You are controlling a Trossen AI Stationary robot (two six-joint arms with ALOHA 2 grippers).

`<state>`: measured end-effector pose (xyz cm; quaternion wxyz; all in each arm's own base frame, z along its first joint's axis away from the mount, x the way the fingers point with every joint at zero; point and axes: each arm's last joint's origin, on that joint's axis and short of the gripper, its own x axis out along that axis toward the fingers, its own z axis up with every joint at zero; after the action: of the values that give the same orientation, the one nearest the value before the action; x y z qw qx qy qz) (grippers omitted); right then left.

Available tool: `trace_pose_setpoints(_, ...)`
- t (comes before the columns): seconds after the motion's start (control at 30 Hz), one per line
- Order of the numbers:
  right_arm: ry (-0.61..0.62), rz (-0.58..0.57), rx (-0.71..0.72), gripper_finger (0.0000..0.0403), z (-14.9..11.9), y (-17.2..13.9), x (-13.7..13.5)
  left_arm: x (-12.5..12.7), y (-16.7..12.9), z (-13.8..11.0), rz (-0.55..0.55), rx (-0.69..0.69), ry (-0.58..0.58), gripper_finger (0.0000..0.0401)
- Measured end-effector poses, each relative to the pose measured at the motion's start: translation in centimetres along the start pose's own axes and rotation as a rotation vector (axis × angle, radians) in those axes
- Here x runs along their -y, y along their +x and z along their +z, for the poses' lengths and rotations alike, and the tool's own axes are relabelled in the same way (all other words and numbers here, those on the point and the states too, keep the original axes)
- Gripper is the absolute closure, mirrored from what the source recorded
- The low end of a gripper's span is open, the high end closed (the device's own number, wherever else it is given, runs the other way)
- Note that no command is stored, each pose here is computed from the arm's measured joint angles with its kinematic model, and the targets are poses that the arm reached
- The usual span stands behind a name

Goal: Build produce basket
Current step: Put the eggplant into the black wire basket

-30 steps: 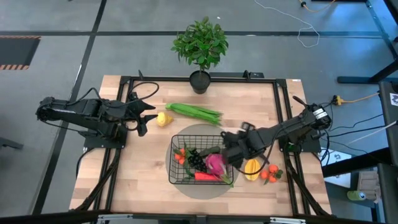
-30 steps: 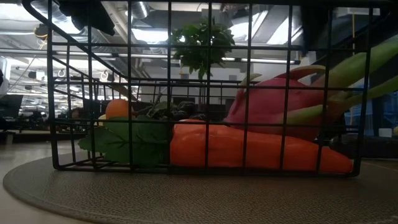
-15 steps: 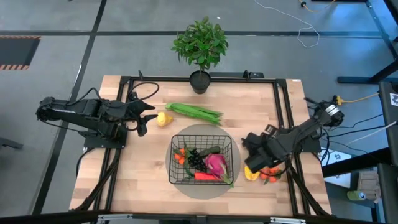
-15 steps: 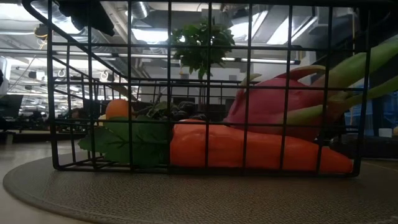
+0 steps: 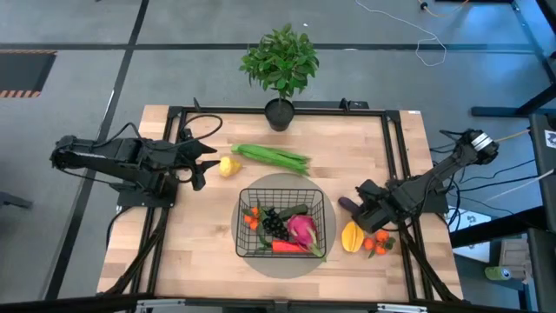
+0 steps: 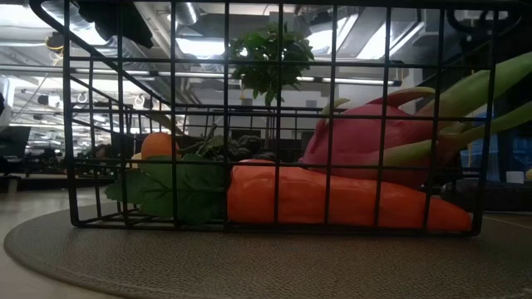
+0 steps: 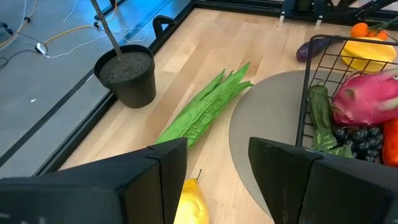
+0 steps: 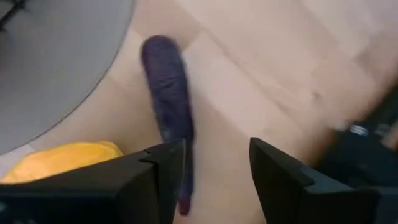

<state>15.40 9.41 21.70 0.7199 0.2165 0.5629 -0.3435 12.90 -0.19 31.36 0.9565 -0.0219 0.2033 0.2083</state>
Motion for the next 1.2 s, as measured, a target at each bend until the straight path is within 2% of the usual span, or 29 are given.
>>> trace_pose_setpoints(0.1,-0.044,0.056,0.018,0.0235,-0.3,1.4,-0.1,0.0,0.0,0.0,0.0,0.0,0.0,0.0241)
trace_pose_setpoints(0.2,-0.031,0.113,0.03,0.0235,-0.6,2.5,-0.5,0.0,0.0,0.0,0.0,0.0,0.0,0.0241)
trace_pose_setpoints(0.43,-0.039,0.072,0.07,0.0235,-1.5,5.6,0.6,0.0,0.0,0.0,0.0,-0.001,0.001,0.0241)
trace_pose_setpoints(0.57,-0.004,0.172,0.13,0.0235,-1.8,7.0,0.3,0.0,0.0,0.0,0.001,-0.001,0.026,0.0241)
trace_pose_setpoints(0.63,-0.012,0.214,0.127,0.0235,-1.9,7.2,0.1,0.0,0.0,0.0,0.001,-0.001,0.028,0.0241)
trace_pose_setpoints(0.73,-0.081,0.146,0.114,0.0235,-2.1,7.6,0.6,0.0,0.0,0.0,0.001,-0.001,0.027,0.0241)
trace_pose_setpoints(0.83,-0.061,0.206,0.203,0.0235,-1.1,6.5,-0.4,0.0,0.0,0.0,0.001,-0.001,0.028,0.0241)
trace_pose_setpoints(0.9,-0.076,0.175,0.2,0.0235,-0.9,6.6,-0.2,0.0,0.0,0.0,0.001,-0.001,0.028,0.0241)
trace_pose_setpoints(1.0,-0.037,0.216,0.19,0.0235,-0.2,6.3,-0.6,0.0,0.0,0.0,0.001,-0.001,0.028,0.0241)
trace_pose_setpoints(1.2,-0.004,0.185,0.197,0.0235,0.6,6.7,-0.2,0.0,0.0,0.0,0.001,-0.002,0.028,0.0241)
